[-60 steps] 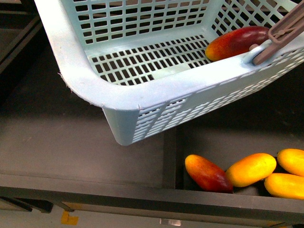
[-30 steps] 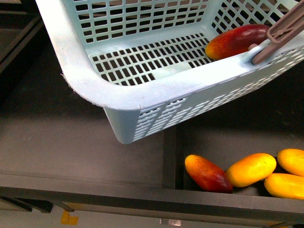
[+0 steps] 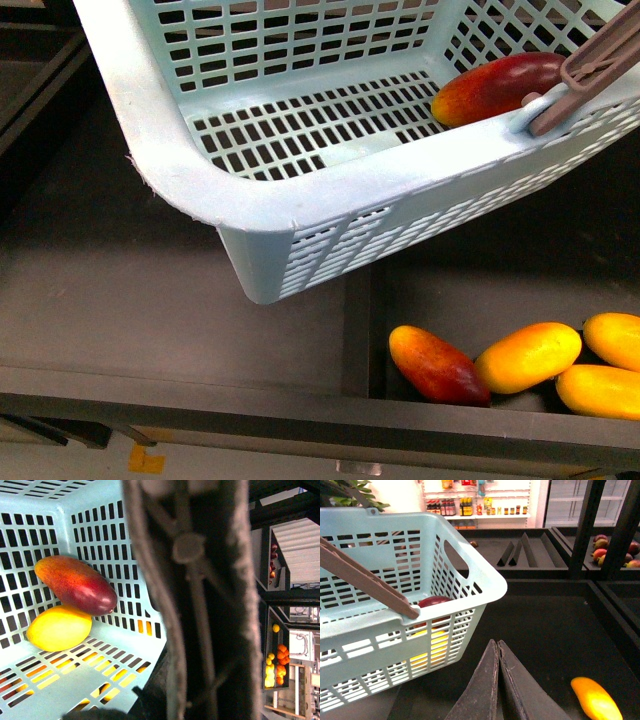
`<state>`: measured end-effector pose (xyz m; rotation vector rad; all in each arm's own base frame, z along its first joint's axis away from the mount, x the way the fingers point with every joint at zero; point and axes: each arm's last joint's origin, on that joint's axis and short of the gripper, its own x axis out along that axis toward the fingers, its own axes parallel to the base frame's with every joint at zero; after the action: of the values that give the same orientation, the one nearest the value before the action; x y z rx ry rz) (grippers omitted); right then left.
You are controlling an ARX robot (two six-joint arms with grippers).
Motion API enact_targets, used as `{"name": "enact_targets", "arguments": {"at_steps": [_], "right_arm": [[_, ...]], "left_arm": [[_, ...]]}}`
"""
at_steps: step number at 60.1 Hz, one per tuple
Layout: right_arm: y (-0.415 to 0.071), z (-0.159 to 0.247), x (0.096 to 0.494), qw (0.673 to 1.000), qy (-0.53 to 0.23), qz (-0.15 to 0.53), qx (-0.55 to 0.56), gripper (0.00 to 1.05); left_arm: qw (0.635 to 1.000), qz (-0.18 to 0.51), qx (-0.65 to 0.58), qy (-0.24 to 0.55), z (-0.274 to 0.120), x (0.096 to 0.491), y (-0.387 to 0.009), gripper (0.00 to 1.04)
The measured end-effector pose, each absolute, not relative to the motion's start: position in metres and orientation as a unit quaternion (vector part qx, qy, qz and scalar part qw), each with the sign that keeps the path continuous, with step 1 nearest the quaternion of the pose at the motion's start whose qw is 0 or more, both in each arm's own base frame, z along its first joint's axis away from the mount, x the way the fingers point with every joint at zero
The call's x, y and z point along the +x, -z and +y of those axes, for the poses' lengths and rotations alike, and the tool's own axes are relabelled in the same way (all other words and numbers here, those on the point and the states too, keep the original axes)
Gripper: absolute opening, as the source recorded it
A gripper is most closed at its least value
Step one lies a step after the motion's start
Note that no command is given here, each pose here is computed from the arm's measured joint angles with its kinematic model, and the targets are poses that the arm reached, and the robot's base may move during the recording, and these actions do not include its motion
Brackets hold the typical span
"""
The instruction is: Pick lemon and mango into basket
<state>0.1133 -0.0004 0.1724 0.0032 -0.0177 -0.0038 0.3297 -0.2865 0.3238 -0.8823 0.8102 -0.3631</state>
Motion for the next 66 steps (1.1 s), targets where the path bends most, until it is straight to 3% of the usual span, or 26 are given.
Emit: {"name": "enact_targets", "arguments": {"at_steps": [35, 41, 66], "right_arm": [[-0.169, 0.0, 0.097, 1.0, 0.001, -0.006, 0.001, 0.02], [-0.169, 0.0, 0.097, 1.0, 0.001, -0.006, 0.001, 0.23], [-0.169, 0.0, 0.097, 1.0, 0.001, -0.006, 0.001, 0.89]], "left_arm": [[0.81, 0.38, -0.413, 0.171, -0.287, 0.33, -0.324, 0.04], [0.811, 0.379, -0.413, 0.17, -0.286, 0.33, -0.324, 0.04], [0.811, 0.379, -0.413, 0.17, -0.286, 0.33, -0.324, 0.04]]}}
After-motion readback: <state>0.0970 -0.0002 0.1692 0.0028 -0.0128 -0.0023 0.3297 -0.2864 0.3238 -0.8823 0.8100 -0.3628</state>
